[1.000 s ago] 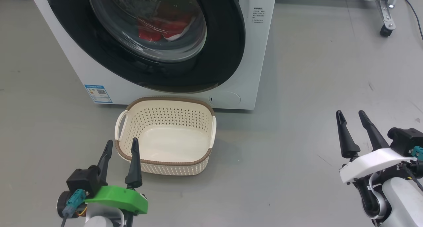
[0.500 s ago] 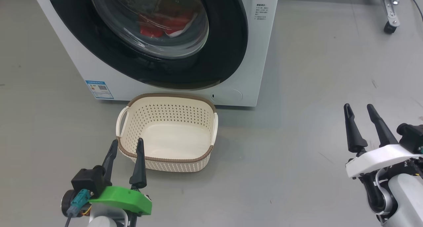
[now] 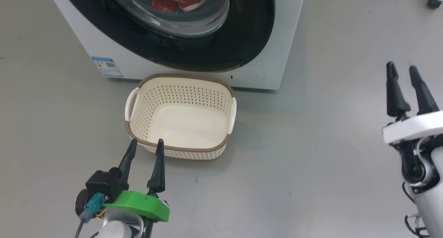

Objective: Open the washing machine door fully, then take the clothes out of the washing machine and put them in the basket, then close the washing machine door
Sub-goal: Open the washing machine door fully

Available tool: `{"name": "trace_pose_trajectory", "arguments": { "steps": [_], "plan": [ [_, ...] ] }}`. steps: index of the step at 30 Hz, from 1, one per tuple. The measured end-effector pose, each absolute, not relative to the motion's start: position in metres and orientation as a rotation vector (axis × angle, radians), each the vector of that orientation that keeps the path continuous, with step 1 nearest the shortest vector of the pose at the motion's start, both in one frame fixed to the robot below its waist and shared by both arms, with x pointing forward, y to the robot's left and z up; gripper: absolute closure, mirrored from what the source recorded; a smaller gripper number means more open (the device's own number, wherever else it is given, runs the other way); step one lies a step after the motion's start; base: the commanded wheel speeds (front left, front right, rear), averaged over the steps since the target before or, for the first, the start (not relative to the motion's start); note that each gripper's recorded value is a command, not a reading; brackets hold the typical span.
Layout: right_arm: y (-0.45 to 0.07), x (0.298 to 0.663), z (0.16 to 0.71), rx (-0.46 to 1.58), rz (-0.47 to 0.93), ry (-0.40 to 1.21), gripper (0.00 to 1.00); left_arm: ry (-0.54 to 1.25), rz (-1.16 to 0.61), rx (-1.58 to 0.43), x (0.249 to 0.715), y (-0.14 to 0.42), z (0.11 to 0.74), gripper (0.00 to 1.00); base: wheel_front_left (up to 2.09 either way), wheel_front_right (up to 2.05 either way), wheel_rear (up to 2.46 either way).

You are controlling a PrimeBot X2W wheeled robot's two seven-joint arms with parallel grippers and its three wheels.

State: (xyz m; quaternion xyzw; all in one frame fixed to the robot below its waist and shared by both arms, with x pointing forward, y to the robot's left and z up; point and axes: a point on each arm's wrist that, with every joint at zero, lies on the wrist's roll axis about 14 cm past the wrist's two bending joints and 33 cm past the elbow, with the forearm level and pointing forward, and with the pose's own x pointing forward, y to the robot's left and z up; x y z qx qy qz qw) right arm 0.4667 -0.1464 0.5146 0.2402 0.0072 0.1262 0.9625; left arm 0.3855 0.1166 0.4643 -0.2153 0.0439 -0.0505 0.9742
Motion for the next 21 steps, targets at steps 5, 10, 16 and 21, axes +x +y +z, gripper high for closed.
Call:
{"name": "trace_pose_trajectory", "arguments": {
  "steps": [5, 10, 16, 21],
  "plan": [
    [-0.140, 0.493, 0.518, 0.585, 0.266, 0.033, 1.00, 0.091, -0.107, -0.448, 0.395, 0.116, 0.463, 0.00, 0.00, 0.00, 0.00],
    [-0.128, 0.522, 0.529, 0.656, 0.302, 0.032, 1.00, 0.106, -0.097, -0.446, 0.400, 0.119, 0.456, 0.00, 0.00, 0.00, 0.00],
    [-0.110, 0.553, 0.533, 0.810, 0.343, 0.077, 1.00, 0.116, -0.089, -0.446, 0.409, 0.122, 0.451, 0.00, 0.00, 0.00, 0.00],
    [-0.102, 0.579, 0.530, 0.875, 0.350, 0.127, 1.00, 0.116, -0.071, -0.442, 0.415, 0.129, 0.449, 0.00, 0.00, 0.00, 0.00]
  ]
}}
